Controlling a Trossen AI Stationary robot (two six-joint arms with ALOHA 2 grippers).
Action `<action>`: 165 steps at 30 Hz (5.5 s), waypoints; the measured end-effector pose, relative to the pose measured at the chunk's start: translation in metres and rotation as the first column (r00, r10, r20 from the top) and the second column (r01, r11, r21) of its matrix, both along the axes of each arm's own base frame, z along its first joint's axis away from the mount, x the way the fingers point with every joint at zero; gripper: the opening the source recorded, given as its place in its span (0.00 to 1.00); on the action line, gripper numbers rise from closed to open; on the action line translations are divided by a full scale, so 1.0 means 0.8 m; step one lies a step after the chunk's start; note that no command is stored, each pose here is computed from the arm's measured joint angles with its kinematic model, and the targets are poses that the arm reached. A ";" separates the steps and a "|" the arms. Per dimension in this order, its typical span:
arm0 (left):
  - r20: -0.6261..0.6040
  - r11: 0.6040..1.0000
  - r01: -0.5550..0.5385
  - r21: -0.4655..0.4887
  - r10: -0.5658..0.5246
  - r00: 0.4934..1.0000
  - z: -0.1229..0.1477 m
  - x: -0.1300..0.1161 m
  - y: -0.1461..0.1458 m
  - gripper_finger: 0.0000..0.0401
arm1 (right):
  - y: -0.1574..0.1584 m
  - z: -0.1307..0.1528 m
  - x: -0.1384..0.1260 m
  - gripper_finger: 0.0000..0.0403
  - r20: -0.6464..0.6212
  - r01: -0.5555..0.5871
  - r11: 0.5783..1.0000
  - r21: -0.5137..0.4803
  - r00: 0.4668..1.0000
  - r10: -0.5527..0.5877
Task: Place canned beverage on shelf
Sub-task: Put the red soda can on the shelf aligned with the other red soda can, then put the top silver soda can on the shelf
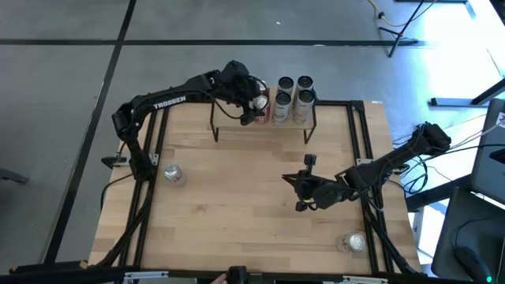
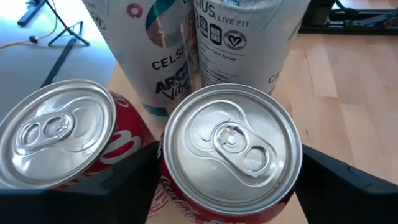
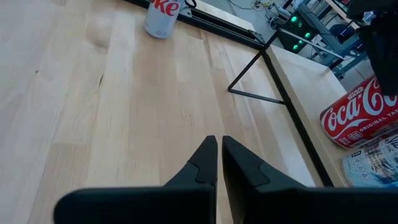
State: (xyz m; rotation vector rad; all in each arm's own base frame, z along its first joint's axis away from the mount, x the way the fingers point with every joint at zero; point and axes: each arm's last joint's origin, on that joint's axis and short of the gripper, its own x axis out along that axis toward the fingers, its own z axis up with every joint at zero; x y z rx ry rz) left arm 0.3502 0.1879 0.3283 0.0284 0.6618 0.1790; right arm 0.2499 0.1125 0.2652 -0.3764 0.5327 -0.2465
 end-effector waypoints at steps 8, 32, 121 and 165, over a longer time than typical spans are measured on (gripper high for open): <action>0.009 0.999 -0.015 0.036 0.014 1.000 0.015 -0.007 -0.007 0.86 | 0.000 0.000 0.000 0.04 0.000 0.000 1.000 0.000 1.000 0.000; -0.342 0.966 -0.140 -0.219 0.058 0.938 0.038 -0.115 -0.176 0.86 | 0.004 -0.001 0.004 0.04 0.002 -0.046 0.998 0.033 0.999 0.046; -0.773 0.855 -0.510 -0.096 0.258 0.579 -0.125 -0.257 -0.263 0.65 | 0.011 -0.006 0.015 0.04 0.041 -0.071 0.991 0.115 0.997 0.067; -0.734 0.987 -0.046 -0.152 -0.081 0.674 -0.118 -0.035 -0.303 0.77 | 0.013 -0.004 0.017 0.04 0.056 -0.105 0.987 0.120 0.993 0.099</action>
